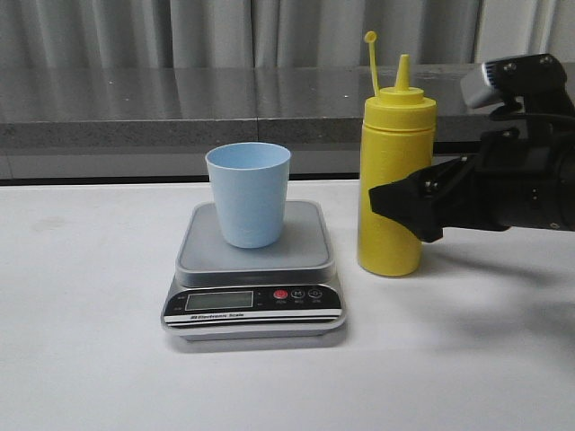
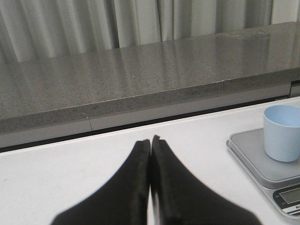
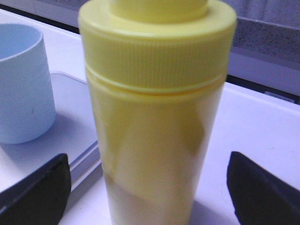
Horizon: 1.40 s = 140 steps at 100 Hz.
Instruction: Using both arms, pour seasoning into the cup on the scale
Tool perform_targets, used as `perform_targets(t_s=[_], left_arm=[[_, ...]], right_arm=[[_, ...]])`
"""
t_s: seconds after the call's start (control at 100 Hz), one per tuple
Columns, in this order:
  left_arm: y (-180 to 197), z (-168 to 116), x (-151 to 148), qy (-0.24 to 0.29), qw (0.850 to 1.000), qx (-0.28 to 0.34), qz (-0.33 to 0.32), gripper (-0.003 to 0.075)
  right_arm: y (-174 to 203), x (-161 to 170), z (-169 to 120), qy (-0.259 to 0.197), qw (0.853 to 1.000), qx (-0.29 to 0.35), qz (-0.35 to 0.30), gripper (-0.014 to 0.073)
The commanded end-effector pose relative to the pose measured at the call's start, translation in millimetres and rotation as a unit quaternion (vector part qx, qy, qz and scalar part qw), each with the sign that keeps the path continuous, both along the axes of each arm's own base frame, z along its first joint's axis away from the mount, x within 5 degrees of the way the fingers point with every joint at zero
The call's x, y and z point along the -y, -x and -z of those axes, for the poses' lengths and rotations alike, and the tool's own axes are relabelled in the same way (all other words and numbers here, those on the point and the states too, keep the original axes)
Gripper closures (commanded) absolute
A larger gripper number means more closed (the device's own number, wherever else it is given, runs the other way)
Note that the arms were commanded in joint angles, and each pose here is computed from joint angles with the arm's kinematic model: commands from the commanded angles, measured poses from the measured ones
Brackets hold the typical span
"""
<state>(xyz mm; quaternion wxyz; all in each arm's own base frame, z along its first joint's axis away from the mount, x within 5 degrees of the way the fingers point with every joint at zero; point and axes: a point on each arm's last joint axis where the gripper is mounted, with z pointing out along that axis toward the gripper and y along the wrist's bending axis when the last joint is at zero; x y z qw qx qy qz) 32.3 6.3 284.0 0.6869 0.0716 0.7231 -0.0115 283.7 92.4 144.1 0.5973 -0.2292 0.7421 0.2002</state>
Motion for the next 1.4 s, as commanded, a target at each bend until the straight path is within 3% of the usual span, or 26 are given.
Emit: perform_targets(t_s=[0.0,0.35,0.61,0.94,1.21,1.31,1.39], left_arm=[[1.0,-15.0,1.6,0.007,0.999,0.044,0.009,0.074],[1.0,-15.0,1.6,0.007,0.999,0.044,0.009,0.074],[1.0,-15.0,1.6,0.007,0.999,0.044,0.009,0.074],[1.0,-15.0,1.6,0.007,0.999,0.044,0.009,0.074],[1.0,-15.0,1.6,0.007,0.999,0.044,0.009,0.074],[1.0,-15.0,1.6,0.007,0.999,0.044,0.009,0.074],[1.0,-15.0,1.6,0.007,0.999,0.044,0.009,0.074]], right_arm=[[3.1,6.3,-26.5,-0.033,0.997,0.067,0.01,-0.0069],[40.6,33.9,-49.4,-0.04,0.993,0.074,0.087,-0.0069],[68.1,49.5,-89.0,-0.029,0.984,0.077,0.155,-0.0069],[132.1,68.0,-142.5,-0.037,0.97,0.112,0.213,-0.0069],[184.4,81.0,-149.7,-0.019,0.964,0.093,0.249,-0.0069],[197.9,84.1,-149.7,-0.018,0.962,0.092,0.257,-0.0025],[205.4,85.5,-151.0,-0.022,0.96,0.101,0.26,0.0073]])
